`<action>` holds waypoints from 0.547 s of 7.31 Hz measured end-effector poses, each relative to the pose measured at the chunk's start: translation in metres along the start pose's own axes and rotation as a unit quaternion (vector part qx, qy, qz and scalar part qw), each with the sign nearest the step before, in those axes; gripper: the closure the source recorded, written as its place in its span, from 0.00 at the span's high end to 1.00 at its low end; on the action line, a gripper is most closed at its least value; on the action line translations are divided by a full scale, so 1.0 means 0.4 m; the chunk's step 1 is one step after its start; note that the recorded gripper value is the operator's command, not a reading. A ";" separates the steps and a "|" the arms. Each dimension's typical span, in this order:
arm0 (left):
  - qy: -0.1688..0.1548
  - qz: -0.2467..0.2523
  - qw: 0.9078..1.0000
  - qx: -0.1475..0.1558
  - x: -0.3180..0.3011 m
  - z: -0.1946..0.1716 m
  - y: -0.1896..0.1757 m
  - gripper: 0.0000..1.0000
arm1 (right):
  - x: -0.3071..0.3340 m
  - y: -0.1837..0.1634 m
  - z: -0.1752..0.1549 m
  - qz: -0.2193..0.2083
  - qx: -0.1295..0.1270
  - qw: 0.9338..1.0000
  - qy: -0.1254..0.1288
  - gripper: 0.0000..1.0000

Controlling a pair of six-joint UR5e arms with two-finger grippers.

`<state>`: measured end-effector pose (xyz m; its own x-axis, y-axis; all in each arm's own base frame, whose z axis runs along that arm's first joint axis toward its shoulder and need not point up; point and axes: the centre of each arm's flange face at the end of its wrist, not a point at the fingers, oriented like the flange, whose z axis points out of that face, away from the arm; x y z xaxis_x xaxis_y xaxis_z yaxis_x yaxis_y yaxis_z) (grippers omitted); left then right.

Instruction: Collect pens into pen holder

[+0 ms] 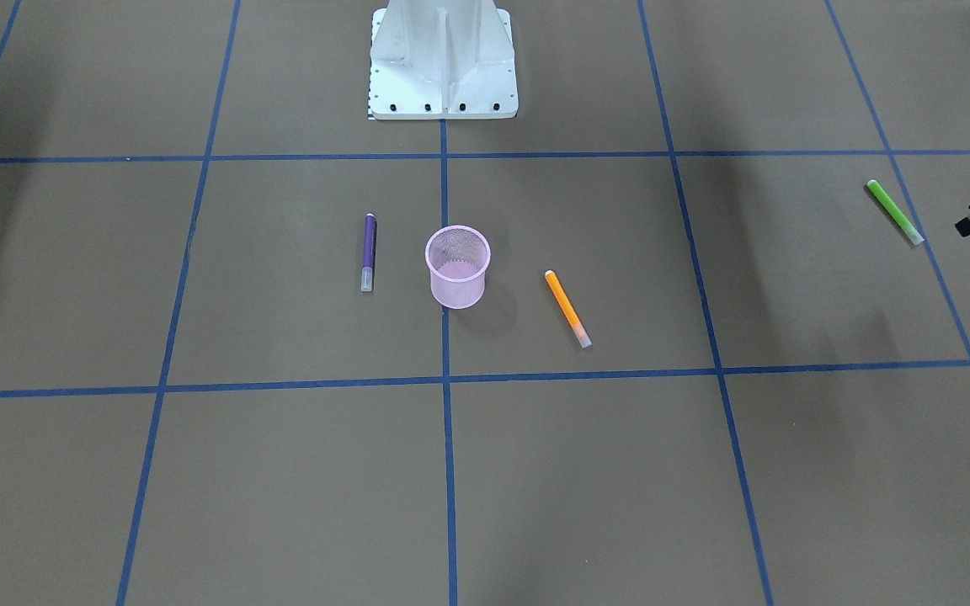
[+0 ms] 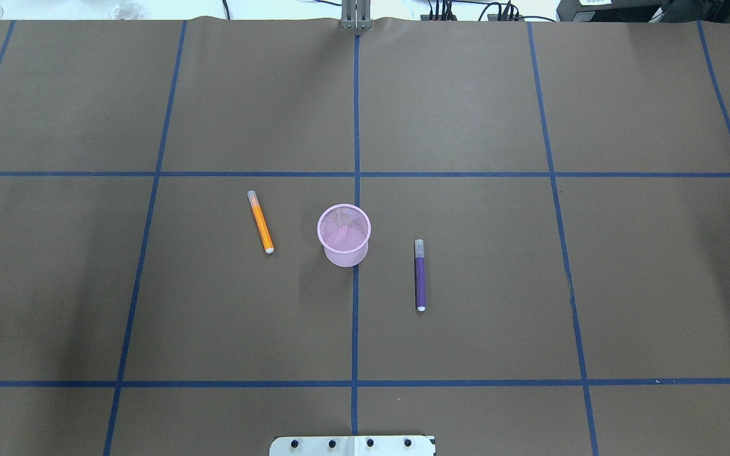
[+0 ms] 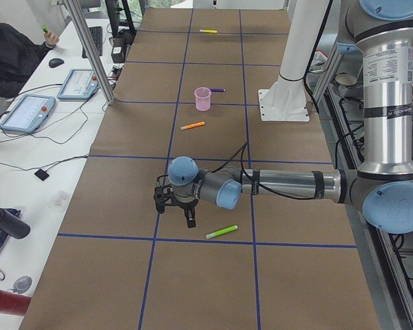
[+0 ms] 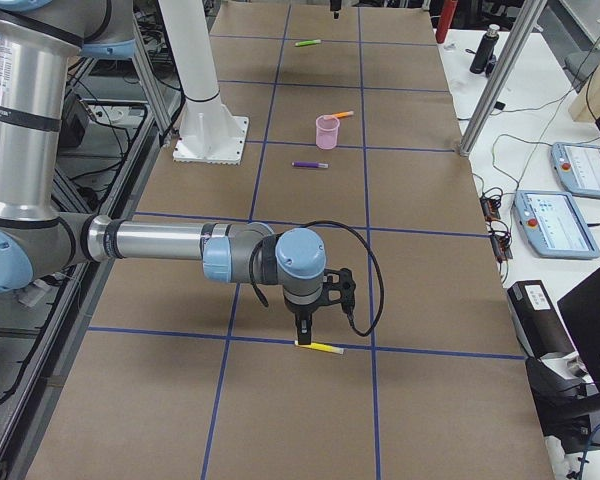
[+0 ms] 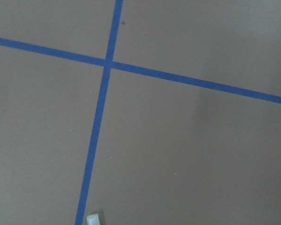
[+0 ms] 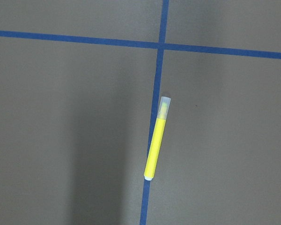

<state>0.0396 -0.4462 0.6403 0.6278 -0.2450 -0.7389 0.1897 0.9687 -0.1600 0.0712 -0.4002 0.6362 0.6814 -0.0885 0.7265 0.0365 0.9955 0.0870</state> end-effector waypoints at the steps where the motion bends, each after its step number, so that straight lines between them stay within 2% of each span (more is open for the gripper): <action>1: -0.008 -0.018 1.000 0.009 -0.024 0.030 0.041 0.99 | 0.000 0.000 0.000 0.000 0.000 1.000 0.000 0.99; 4: -0.023 -0.067 0.997 0.024 -0.061 0.110 0.153 0.99 | 0.001 0.002 0.001 0.002 -0.001 1.000 -0.001 0.99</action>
<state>0.0690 -0.3827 0.6774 0.6276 -0.3748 -0.6824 0.3092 0.9244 -0.2234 0.0711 -0.3993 0.6369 0.6803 -0.0847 0.7280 0.0354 0.9959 0.0828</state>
